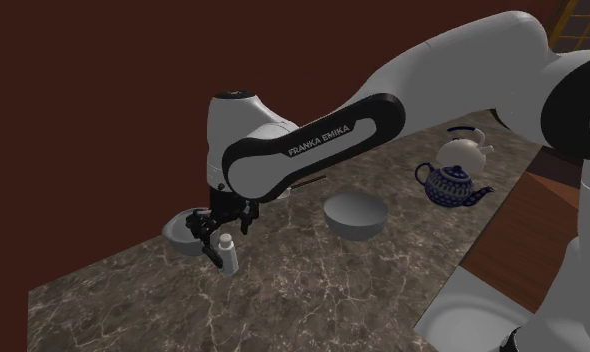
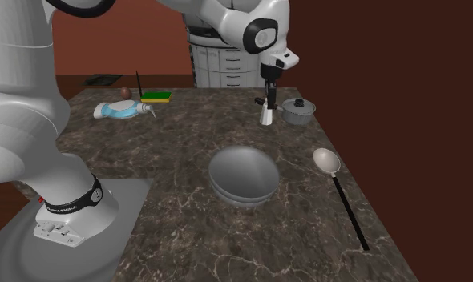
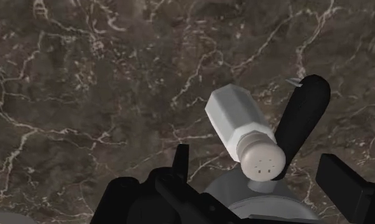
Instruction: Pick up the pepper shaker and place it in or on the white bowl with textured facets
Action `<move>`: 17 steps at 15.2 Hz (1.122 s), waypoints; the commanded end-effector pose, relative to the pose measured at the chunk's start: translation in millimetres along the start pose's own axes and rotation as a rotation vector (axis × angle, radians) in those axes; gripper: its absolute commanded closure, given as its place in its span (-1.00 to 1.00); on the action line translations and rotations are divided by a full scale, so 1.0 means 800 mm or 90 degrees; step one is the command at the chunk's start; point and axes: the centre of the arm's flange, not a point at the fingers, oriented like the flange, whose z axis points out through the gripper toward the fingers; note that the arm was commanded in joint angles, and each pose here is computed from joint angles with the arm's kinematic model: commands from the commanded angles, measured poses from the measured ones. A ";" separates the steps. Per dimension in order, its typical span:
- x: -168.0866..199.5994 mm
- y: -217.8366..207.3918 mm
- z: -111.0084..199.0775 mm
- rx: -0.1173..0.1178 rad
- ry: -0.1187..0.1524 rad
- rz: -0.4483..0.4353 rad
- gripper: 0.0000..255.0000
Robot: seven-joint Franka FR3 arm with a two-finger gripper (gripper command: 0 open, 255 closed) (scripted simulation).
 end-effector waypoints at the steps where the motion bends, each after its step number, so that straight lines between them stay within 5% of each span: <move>1: -0.001 -0.002 0.010 0.000 0.000 0.000 -1.00; 8: -0.001 -0.002 0.010 0.000 0.000 0.000 -1.00; 9: -0.001 -0.002 0.010 0.000 0.000 0.000 1.00; 17: -0.001 -0.001 0.010 0.000 0.000 0.000 1.00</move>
